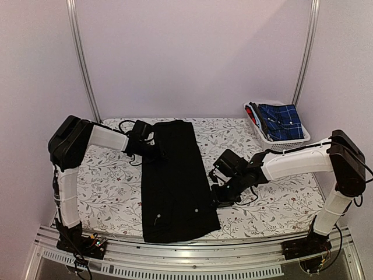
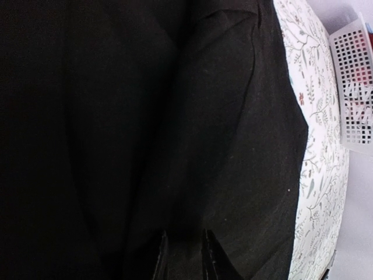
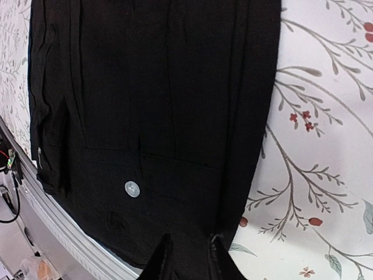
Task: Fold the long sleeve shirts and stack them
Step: Fold the 1/3-folded shirt at the center of the board, then pick up the rectangle-folded shirt from the center of the board, then fold the rectangle-folded shirt at the center of the board.
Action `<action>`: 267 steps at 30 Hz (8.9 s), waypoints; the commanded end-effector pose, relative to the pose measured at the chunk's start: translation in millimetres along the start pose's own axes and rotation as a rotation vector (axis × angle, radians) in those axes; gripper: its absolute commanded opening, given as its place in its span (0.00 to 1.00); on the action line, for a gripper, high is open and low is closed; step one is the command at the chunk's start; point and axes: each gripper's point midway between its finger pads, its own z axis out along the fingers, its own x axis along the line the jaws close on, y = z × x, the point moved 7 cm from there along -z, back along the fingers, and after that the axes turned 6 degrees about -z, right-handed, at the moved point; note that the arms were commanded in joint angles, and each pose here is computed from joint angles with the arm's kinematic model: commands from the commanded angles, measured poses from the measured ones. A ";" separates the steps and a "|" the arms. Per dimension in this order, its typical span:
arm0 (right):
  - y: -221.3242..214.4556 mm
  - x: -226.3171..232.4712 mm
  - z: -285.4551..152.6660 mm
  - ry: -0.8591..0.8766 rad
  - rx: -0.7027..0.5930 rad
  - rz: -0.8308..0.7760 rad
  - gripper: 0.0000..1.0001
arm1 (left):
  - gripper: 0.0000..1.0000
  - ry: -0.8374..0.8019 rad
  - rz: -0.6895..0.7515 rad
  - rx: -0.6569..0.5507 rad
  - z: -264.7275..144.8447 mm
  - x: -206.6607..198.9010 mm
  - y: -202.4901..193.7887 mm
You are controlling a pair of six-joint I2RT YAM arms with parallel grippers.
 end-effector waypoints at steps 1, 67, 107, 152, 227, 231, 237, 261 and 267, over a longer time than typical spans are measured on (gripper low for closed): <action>10.0 9.6 -15.8 0.003 -0.083 -0.029 0.28 | 0.20 0.042 0.010 0.011 7.9 7.3 -2.9; 179.6 -45.9 -61.7 0.097 -0.467 -0.165 0.27 | 0.38 -0.251 0.182 -0.066 84.1 -105.9 107.0; 41.2 -43.4 -91.3 -0.003 -0.433 -0.010 0.91 | 0.68 -0.004 0.017 -0.046 -171.0 9.9 -119.5; -16.1 -29.6 7.4 0.107 -0.108 0.150 0.43 | 0.40 0.132 0.007 0.287 -140.5 57.8 -221.7; -7.8 -35.3 1.1 0.092 -0.104 0.161 0.16 | 0.30 0.202 -0.003 0.354 -135.9 63.5 -250.2; -5.1 -32.9 0.4 0.100 -0.108 0.152 0.13 | 0.22 0.181 -0.014 0.368 -134.4 60.9 -251.6; -1.7 -28.1 -3.1 0.118 -0.119 0.134 0.04 | 0.07 0.152 -0.014 0.368 -137.2 53.0 -249.4; 30.2 -1.3 -42.4 0.138 -0.250 0.055 0.00 | 0.00 0.031 0.016 0.210 -162.8 7.6 -190.6; 89.2 -0.8 -59.7 0.174 -0.375 0.065 0.00 | 0.00 -0.011 0.035 0.103 -157.2 -0.4 -135.8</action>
